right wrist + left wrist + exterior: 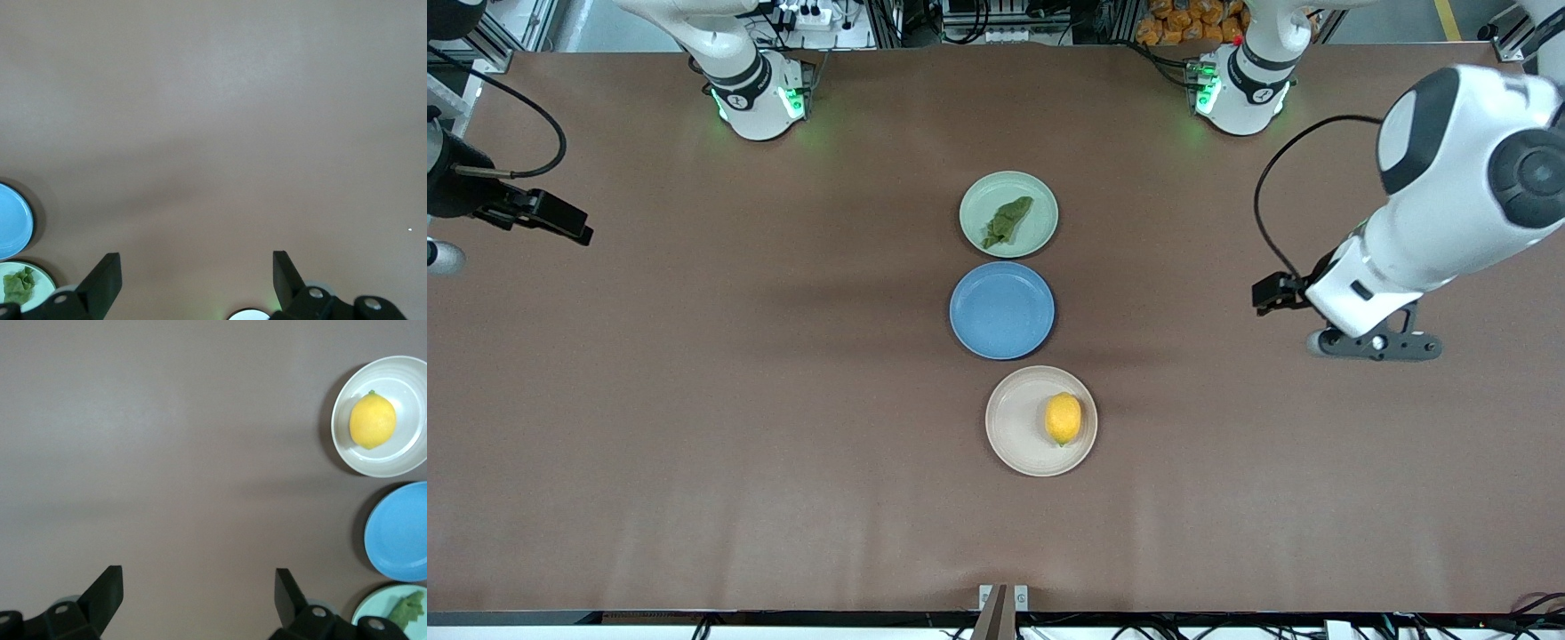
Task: Pick lemon and lettuce from plates
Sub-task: 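Move the left gripper over the lemon while the right gripper approaches the lettuce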
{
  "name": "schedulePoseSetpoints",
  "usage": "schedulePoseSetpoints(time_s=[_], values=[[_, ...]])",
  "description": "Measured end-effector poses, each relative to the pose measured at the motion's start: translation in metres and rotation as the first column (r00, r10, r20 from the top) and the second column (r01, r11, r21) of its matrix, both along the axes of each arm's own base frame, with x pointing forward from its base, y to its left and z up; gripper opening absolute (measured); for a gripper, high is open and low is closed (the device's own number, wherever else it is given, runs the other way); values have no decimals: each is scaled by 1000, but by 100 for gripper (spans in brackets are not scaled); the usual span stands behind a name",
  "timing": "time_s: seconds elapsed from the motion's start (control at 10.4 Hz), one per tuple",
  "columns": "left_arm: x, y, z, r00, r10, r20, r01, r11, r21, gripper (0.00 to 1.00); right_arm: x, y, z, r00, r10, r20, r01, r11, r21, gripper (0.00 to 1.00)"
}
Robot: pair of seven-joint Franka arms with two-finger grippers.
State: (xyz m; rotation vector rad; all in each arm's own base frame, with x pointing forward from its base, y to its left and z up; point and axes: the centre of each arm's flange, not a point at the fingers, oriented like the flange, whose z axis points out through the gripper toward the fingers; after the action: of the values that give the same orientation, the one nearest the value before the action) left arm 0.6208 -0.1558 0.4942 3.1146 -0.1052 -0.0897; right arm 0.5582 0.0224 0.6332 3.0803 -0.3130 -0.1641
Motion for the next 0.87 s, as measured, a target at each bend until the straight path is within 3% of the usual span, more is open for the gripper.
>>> schedulePoseSetpoints(time_s=[0.19, 0.48, 0.87], values=[[10, -8, -23, 1000, 0, -2, 0, 1000, -7, 100, -4, 10, -4, 999, 16, -36, -15, 1000, 24, 100], [20, -37, -54, 998, 52, 25, -52, 998, -25, 100, -9, 29, -21, 990, 44, -134, -30, 994, 104, 100], [38, -96, -112, 982, 165, 97, -156, 984, -90, 100, -17, 81, -32, 982, 81, -170, -65, 993, 98, 100]])
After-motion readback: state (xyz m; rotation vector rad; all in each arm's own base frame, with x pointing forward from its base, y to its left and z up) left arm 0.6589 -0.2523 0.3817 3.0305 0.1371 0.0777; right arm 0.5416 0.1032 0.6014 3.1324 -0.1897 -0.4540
